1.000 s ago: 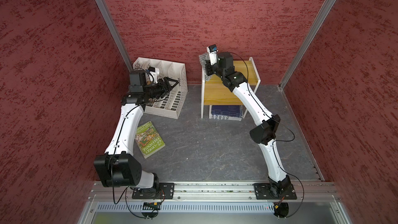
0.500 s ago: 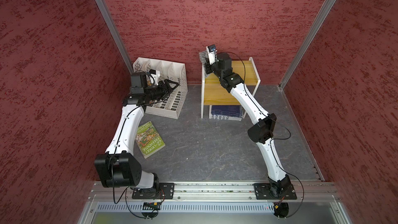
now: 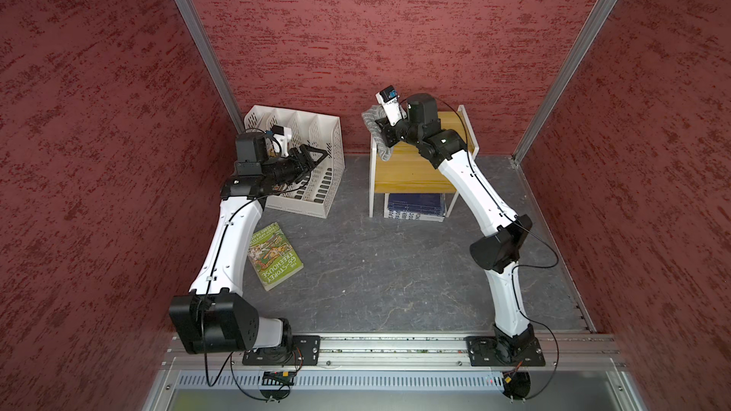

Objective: Wipe the bookshelf clean with a cloth
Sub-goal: Wipe the dust from the shelf, then place the cleaning item at the center of the board.

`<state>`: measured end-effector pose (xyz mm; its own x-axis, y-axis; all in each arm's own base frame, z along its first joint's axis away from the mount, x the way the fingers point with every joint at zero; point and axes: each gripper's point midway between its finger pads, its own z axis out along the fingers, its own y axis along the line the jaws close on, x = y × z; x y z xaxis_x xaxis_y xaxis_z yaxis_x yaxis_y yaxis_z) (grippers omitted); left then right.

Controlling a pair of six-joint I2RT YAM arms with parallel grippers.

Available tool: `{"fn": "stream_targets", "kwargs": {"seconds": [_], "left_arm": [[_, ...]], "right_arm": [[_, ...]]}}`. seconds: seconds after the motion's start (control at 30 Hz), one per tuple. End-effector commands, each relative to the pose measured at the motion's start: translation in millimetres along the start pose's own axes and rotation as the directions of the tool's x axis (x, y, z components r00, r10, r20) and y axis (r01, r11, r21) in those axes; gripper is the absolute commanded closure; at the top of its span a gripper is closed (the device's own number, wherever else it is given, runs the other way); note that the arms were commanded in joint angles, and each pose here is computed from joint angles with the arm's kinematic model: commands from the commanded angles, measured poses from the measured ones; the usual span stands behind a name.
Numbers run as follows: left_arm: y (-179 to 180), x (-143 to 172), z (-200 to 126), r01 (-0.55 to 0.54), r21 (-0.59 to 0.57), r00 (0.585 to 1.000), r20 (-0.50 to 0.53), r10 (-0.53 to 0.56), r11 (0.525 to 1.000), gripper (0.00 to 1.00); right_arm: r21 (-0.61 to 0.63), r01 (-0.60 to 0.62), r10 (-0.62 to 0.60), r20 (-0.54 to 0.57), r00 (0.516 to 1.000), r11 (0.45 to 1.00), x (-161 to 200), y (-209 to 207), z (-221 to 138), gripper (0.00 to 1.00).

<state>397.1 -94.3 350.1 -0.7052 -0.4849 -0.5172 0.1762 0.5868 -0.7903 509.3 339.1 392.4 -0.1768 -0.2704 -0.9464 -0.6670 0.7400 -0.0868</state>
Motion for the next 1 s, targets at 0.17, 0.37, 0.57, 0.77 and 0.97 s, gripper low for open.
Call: {"fn": "stream_targets", "kwargs": {"seconds": [0.17,0.37,0.57,0.77,0.97], "left_arm": [[-6.8,9.7,-8.5,-0.023,0.005,1.000,0.003,0.023,1.000,0.29],[-11.9,13.4,-17.3,-0.035,0.000,0.999,0.021,0.035,0.999,0.29],[-14.8,14.5,-26.0,-0.039,0.011,0.996,0.079,0.038,0.999,0.11],[-21.8,7.2,-39.5,-0.073,0.036,0.980,0.188,0.065,0.997,0.00],[-25.9,-0.6,-51.2,-0.089,0.031,0.957,0.278,0.077,0.996,0.00]], "right_arm": [[-0.188,0.002,-0.024,-0.117,0.993,0.982,19.0,67.5,-50.7,0.85],[-0.185,-0.021,0.000,-0.112,0.994,0.982,13.4,80.5,-89.7,0.86],[-0.185,-0.019,-0.011,-0.161,0.987,0.982,40.2,102.0,-141.8,0.87],[-0.128,-0.099,0.048,-0.355,0.934,0.987,142.7,116.5,-168.7,0.87],[-0.030,-0.130,0.091,-0.561,0.823,0.991,251.7,118.4,-171.2,0.87]]}}
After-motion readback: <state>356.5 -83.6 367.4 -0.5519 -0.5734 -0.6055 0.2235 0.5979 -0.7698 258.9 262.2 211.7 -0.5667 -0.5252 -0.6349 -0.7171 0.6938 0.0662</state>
